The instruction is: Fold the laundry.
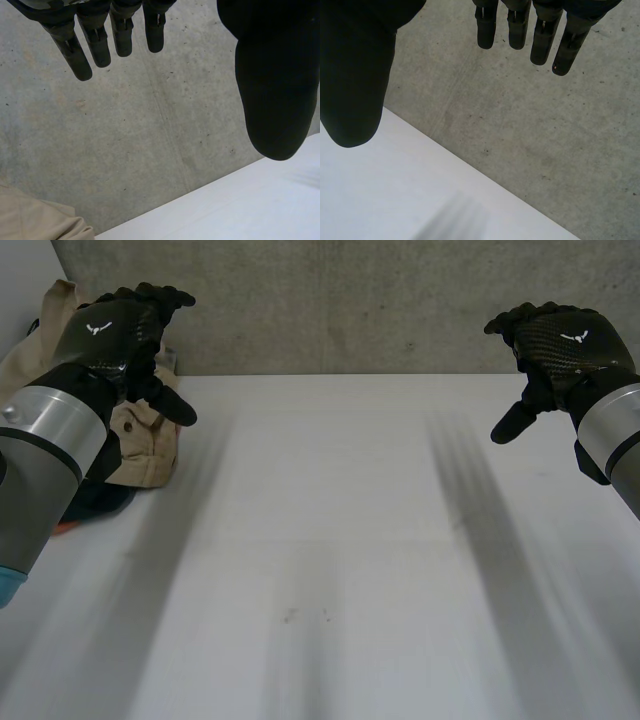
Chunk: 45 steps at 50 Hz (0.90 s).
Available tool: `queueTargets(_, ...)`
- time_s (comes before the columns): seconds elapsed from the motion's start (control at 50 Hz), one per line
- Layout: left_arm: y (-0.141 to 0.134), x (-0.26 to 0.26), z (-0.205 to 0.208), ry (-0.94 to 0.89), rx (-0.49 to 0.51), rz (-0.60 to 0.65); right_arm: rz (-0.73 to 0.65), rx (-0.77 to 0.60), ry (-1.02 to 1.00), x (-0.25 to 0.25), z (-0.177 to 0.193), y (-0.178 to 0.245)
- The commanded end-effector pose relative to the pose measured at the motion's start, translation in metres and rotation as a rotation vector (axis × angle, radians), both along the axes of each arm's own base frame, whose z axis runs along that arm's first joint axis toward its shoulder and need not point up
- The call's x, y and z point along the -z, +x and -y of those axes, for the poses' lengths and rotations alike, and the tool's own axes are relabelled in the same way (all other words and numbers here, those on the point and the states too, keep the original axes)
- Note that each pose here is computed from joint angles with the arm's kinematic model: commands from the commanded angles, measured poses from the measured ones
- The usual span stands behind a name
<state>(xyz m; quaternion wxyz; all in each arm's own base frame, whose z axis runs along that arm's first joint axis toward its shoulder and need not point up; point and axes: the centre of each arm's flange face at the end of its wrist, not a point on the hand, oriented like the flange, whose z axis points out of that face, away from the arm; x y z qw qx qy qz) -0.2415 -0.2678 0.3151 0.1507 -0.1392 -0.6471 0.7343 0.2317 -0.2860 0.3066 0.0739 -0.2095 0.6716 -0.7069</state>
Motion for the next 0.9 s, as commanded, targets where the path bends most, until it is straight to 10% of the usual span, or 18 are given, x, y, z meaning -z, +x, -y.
queueTargets(0.02, 0.000, 0.023, 0.018, -0.072, -0.045, 0.210, -0.001, 0.000, 0.001, 0.000, 0.000, 0.000)
queueTargets(0.24, 0.059, 0.123, 0.102, -0.022, -0.229, 0.685, -0.002, 0.000, 0.004, 0.001, 0.000, 0.000)
queueTargets(0.6, 0.090, 0.168, 0.171, -0.056, -0.336, 0.759, -0.011, 0.000, 0.023, 0.008, -0.001, 0.000)
queueTargets(0.7, 0.076, 0.148, 0.165, -0.108, -0.330, 0.726, -0.020, 0.000, 0.017, 0.007, -0.001, 0.000)
queueTargets(0.9, -0.038, 0.087, 0.077, -0.253, -0.063, 0.520, -0.017, 0.003, 0.002, 0.002, -0.001, -0.002)
